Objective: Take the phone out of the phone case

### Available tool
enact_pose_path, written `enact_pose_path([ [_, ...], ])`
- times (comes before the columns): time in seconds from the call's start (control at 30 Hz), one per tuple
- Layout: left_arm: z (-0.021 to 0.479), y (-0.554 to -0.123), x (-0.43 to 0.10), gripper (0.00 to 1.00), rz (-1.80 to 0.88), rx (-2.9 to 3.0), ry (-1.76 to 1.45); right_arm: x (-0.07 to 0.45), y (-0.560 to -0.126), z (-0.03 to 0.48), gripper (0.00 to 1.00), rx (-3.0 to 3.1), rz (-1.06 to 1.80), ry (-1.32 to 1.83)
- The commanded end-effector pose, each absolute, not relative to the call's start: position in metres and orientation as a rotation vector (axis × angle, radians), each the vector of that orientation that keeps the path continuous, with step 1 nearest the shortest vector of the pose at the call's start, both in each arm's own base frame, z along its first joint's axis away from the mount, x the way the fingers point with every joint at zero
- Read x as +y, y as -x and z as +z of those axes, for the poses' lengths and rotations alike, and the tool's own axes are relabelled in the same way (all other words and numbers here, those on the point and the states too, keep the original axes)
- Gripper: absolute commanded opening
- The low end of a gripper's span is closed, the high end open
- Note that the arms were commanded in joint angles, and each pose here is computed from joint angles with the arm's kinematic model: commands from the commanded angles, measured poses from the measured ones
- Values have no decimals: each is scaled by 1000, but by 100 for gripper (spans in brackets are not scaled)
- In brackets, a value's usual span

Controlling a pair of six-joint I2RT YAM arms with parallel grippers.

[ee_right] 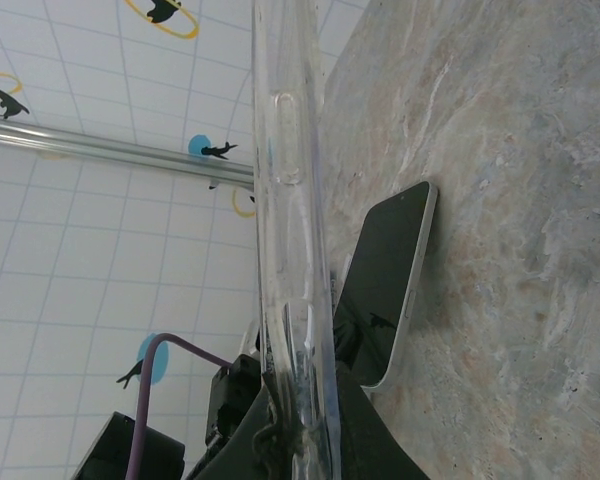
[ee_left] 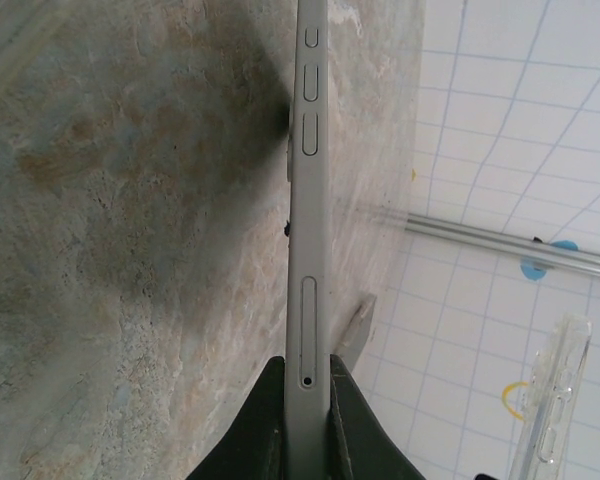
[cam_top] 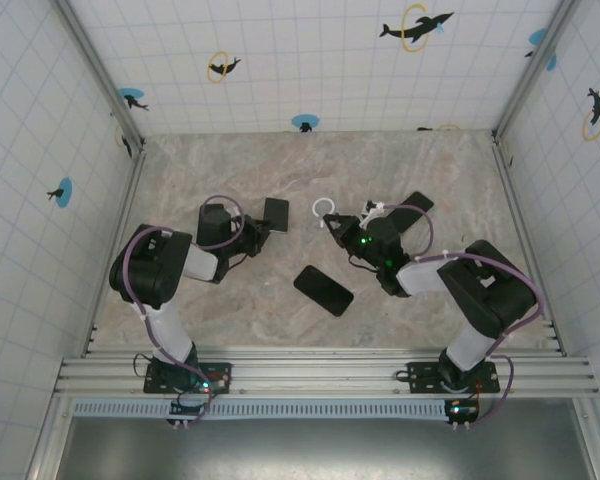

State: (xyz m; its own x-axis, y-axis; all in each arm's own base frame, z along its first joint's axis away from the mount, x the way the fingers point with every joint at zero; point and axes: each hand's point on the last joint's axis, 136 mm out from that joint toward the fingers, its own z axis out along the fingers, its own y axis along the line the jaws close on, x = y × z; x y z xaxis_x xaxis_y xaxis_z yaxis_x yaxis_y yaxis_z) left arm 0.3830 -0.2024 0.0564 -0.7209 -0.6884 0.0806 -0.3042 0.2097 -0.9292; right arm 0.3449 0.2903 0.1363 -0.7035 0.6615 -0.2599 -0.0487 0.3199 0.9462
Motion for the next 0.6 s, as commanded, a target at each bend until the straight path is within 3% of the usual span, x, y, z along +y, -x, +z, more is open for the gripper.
enact_pose_path([
  [0.0,60,-388,-201,8,-1523,2129,919,296,-349,145,0,1917,1464,-519],
  [0.57,47,-371,-196,20,-1460,2227,997,304,-353,136,0,1934,1478,-522],
])
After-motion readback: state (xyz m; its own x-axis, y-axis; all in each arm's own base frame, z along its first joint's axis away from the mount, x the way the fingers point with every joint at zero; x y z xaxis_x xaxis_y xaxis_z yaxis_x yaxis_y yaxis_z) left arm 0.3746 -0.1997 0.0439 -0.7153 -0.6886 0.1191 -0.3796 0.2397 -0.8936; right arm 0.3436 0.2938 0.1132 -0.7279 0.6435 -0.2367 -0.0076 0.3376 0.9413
